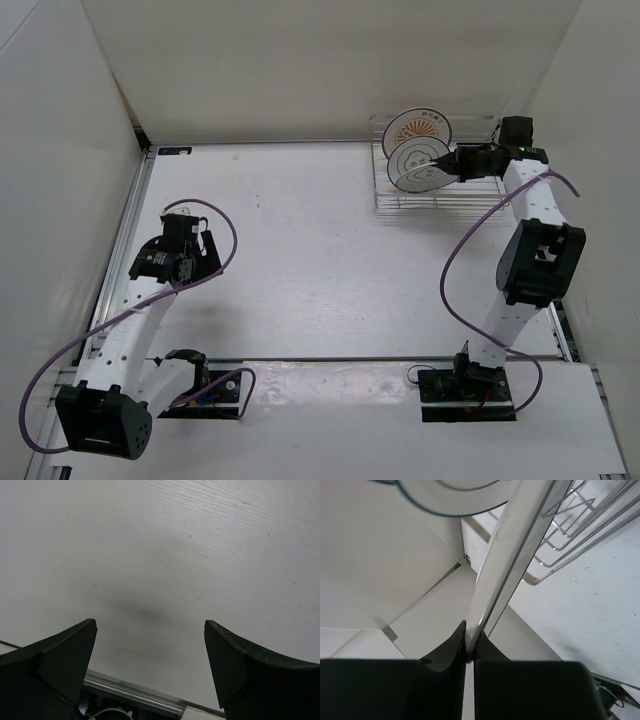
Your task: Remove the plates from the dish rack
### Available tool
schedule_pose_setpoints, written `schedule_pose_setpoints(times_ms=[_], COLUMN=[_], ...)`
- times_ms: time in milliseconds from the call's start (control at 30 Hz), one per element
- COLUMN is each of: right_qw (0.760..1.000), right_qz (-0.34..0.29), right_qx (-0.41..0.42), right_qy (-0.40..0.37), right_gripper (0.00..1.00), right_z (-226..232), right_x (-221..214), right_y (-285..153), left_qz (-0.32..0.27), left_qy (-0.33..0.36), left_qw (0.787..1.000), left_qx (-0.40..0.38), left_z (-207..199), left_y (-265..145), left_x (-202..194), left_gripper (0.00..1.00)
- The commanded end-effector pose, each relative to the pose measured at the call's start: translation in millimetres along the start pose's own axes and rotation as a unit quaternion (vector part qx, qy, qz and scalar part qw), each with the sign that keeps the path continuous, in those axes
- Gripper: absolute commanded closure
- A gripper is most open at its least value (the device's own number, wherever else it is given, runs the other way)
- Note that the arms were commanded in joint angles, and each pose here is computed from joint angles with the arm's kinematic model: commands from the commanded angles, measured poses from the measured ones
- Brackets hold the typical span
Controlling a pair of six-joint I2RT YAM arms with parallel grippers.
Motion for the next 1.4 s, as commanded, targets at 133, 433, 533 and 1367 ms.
schedule_pose_setpoints(times_ms=[133, 433, 533, 1367], right_qw=[0.995, 0.930, 0.915, 0.633], right_qz=[-0.022, -0.065, -0.039, 0.145], right_qx=[0.063, 0.046, -0.027, -0.472], right_qy=[-0.074, -0.358, -0.402, -0.596], right_gripper=[1.00, 1.00, 1.00, 1.00], right_z=[46, 71, 24, -153], right_x=[-33, -99, -127, -237], right_y=[-62, -137, -147, -88], left_qz=[-0.043, -0.048, -0.039, 0.015], left_qy=[0.044, 0.081, 0.089, 0.078], left_qw=[0.998, 0.996, 0.995, 0.996], left_qx=[0.007, 0.000, -0.001, -0.039], left_z=[1, -4, -5, -1], left_y=[-6, -14, -12, -10], left_x=[3, -4, -9, -52], left_gripper=[0.00, 0.00, 0.00, 0.00])
Point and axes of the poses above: each gripper's point midway between its finger pads, its own y axis out along the fingers, its own z axis along the line the jaws close on, x = y × z, the point moved 2 cm from there along -y, back along the fingers, and after that the axes turned 10 degrees about -y, right-handed, at the moved point
